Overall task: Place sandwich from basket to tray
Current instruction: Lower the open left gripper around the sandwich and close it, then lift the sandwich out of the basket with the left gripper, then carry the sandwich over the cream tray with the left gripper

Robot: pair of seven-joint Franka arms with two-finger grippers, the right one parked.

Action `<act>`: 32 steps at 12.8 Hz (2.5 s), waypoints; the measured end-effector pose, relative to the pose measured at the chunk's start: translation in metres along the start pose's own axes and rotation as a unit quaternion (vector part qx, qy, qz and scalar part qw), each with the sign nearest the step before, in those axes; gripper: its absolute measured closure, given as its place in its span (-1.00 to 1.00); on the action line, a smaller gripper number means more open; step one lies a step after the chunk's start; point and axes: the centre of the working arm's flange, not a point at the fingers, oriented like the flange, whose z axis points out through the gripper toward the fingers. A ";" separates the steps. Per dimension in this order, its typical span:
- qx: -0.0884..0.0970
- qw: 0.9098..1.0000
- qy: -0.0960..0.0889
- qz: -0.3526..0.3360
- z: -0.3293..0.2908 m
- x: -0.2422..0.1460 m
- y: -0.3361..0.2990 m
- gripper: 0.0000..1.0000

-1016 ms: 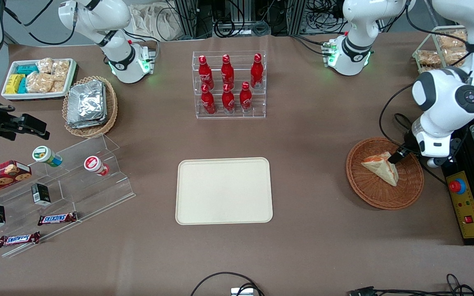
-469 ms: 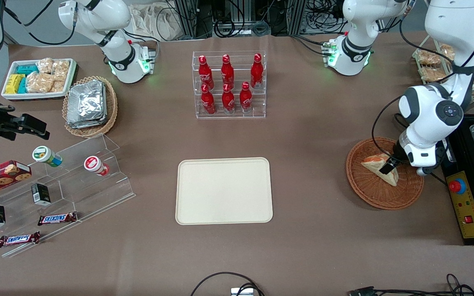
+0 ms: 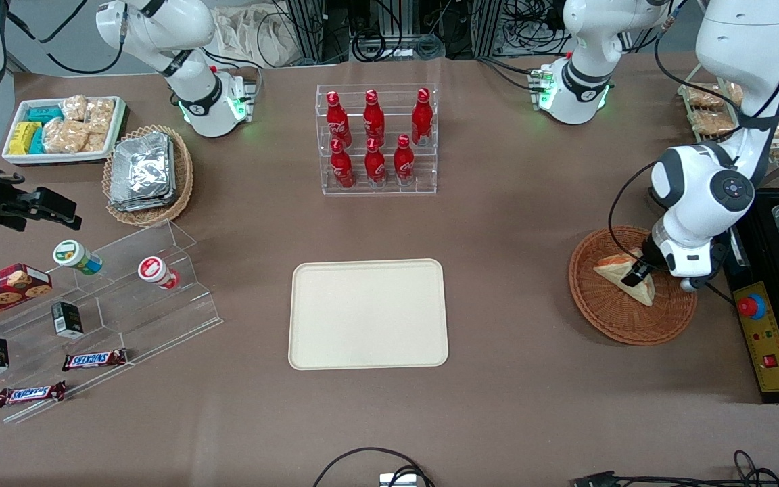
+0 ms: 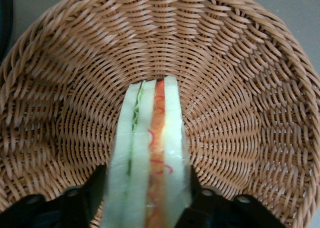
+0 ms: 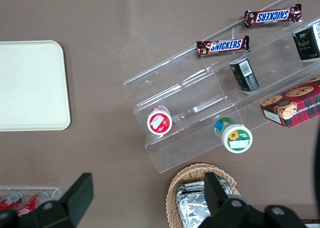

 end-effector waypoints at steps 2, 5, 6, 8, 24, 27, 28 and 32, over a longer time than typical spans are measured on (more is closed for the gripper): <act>-0.001 1.000 0.000 -0.001 0.000 -0.001 0.001 0.19; -0.006 1.000 0.005 0.008 -0.007 -0.004 0.011 0.31; -0.006 1.000 0.006 0.015 -0.014 -0.006 0.016 0.32; 0.006 0.998 -0.002 0.056 -0.041 -0.012 0.029 0.39; 0.025 0.944 -0.018 0.330 -0.218 -0.137 0.239 0.59; 0.019 0.945 -0.014 0.326 -0.209 -0.171 0.281 0.59; 0.019 0.945 -0.018 0.326 -0.206 -0.184 0.294 0.59; 0.017 0.935 -0.022 0.353 -0.194 -0.209 0.330 0.59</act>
